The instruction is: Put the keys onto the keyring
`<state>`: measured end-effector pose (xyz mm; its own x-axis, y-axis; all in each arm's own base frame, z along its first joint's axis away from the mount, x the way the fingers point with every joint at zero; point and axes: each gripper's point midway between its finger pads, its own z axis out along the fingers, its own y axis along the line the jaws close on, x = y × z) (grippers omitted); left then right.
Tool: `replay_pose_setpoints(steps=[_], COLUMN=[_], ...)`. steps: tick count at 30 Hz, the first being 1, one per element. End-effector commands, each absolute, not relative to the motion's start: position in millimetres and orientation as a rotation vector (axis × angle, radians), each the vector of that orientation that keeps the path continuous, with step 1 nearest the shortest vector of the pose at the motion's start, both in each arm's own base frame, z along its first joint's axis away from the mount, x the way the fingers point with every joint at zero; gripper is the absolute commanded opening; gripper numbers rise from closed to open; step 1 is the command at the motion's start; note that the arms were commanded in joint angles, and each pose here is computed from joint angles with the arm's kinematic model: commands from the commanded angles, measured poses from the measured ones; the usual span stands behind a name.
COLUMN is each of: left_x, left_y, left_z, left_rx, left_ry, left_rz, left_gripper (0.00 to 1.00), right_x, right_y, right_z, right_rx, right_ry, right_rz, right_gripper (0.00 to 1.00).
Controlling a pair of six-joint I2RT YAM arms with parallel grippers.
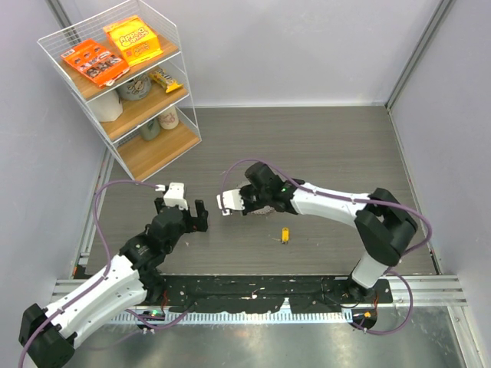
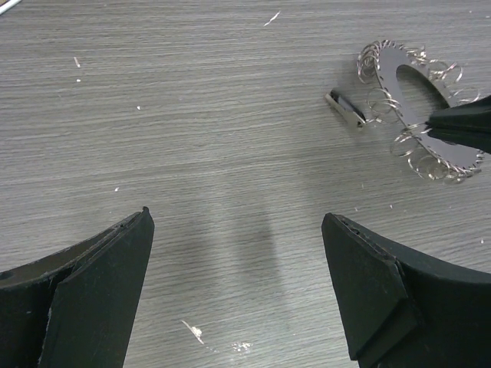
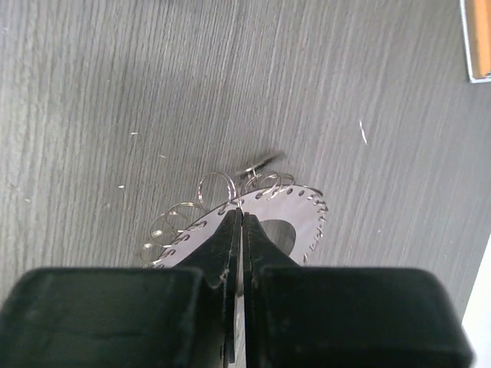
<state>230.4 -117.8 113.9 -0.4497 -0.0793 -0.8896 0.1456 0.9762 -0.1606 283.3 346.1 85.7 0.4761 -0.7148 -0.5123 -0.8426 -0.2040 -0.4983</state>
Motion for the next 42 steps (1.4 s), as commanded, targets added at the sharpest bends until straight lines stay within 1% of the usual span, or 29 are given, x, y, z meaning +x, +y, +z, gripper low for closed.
replay_pose_setpoints(steps=[1,5,11,16,23,26,29,36,42], left_x=[235.7,234.0,229.8,225.1,219.3,206.5,196.8,189.0,172.1], left_y=[-121.1,-123.7,-141.2,-155.9,-180.4,-204.5,-222.3,-248.2,-286.4], left_z=[129.6,134.0,141.1,141.0,155.2,162.9,173.3,180.1,178.6], left_rx=[0.013,0.022,0.077,0.145,0.237,0.355,0.438,0.550,0.724], left_ry=[1.943,1.913,1.865,1.847,1.783,1.765,1.726,1.733,1.776], left_rz=[-0.312,-0.347,-0.464,-0.547,-0.682,-0.816,-0.922,-1.015,-1.053], left_gripper=[0.99,0.99,0.99,0.99,0.99,0.95,0.94,0.94,0.94], right_x=[273.0,262.6,250.0,239.3,228.1,228.0,230.4,222.2,215.5], right_y=[353.0,345.4,337.7,326.7,301.4,284.7,260.5,206.5,160.7], right_z=[125.6,140.4,177.8,217.4,277.9,293.4,311.1,328.8,335.9], right_rx=[-1.834,-1.776,-1.646,-1.522,-1.330,-1.258,-1.137,-0.925,-0.721], right_ry=[1.228,1.222,1.244,1.238,1.271,1.344,1.419,1.520,1.591], right_rz=[0.292,0.322,0.388,0.424,0.440,0.414,0.360,0.275,0.209], right_gripper=[0.05,0.06,0.06,0.06,0.05,0.05,0.05,0.05,0.05])
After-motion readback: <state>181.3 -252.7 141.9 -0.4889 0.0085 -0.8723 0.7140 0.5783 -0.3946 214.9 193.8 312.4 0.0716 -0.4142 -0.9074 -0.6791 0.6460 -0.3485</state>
